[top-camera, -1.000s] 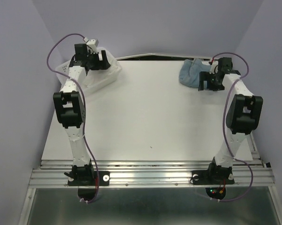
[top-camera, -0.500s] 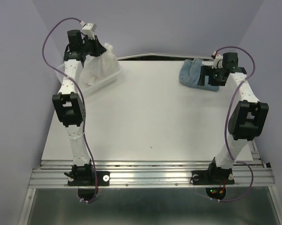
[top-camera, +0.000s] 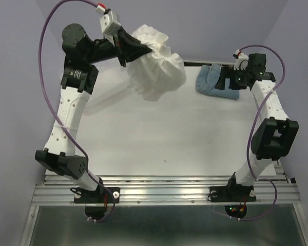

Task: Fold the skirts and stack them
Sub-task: Move the skirt to the center of the board

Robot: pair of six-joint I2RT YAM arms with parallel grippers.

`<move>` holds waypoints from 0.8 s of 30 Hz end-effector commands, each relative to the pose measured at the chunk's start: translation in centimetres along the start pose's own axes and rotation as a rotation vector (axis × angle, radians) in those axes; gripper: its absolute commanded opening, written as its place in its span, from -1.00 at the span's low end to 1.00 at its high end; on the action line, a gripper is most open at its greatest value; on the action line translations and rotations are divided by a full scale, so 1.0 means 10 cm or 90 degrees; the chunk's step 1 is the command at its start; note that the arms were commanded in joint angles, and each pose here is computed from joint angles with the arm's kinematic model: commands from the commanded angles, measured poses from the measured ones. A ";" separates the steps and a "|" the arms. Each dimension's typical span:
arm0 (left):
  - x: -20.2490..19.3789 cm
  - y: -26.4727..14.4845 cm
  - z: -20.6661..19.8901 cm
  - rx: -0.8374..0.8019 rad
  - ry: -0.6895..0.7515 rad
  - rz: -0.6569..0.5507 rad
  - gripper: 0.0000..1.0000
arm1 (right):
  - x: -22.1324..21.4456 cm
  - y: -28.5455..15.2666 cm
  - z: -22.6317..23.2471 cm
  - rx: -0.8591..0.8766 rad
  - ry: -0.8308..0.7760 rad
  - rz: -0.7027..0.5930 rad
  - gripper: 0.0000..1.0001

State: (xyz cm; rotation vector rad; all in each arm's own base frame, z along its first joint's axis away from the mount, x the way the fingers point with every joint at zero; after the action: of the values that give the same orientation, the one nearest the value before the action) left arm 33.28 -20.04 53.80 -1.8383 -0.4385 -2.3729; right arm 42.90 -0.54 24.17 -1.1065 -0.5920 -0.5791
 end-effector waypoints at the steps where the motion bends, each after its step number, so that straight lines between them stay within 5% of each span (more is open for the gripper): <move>1: -0.70 -0.20 -0.33 -0.124 -0.131 0.050 -1.00 | 0.17 -0.24 0.13 0.021 -0.053 -0.050 1.00; 4: -1.31 -0.44 -0.38 -0.082 -0.140 0.114 -1.00 | 0.11 -0.28 0.15 0.028 -0.079 -0.047 1.00; 5: -1.82 -0.59 -0.48 -0.051 -0.227 0.189 -0.99 | 0.03 -0.27 0.14 0.030 -0.080 -0.036 1.00; 6: -2.17 -0.68 -0.44 -0.046 -0.164 0.243 -0.98 | 0.01 -0.29 0.15 0.039 -0.099 -0.033 1.00; 10: -3.32 -1.19 -0.63 -0.035 -0.271 0.447 -0.97 | -0.27 -0.25 0.22 0.112 -0.118 0.037 1.00; 13: -3.70 -1.45 -0.54 -0.016 -0.293 0.492 -0.84 | -0.41 -0.20 0.30 0.179 -0.110 0.073 0.98; 19: -3.75 -1.74 -0.49 -0.055 -0.207 0.560 -0.05 | -0.65 0.02 0.55 0.254 -0.116 0.107 0.82; 24: -3.44 -1.80 -0.45 -0.016 -0.107 0.576 0.18 | -0.72 0.30 1.01 0.286 -0.149 0.128 0.59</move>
State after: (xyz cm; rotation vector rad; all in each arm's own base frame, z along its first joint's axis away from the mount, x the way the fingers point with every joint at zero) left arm 33.83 -7.82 12.11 -1.9330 0.3580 -1.4189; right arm 37.68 6.42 20.17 -0.8605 -0.6885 -0.1758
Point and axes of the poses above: each gripper's point midway between its finger pads, its own y axis out along the fingers, its own z axis along the line the jaws close on, x = y × z, the point moved 5 cm from there along -y, back along the fingers, and after that the axes turned 7 degrees about y, right-handed, at the moved point
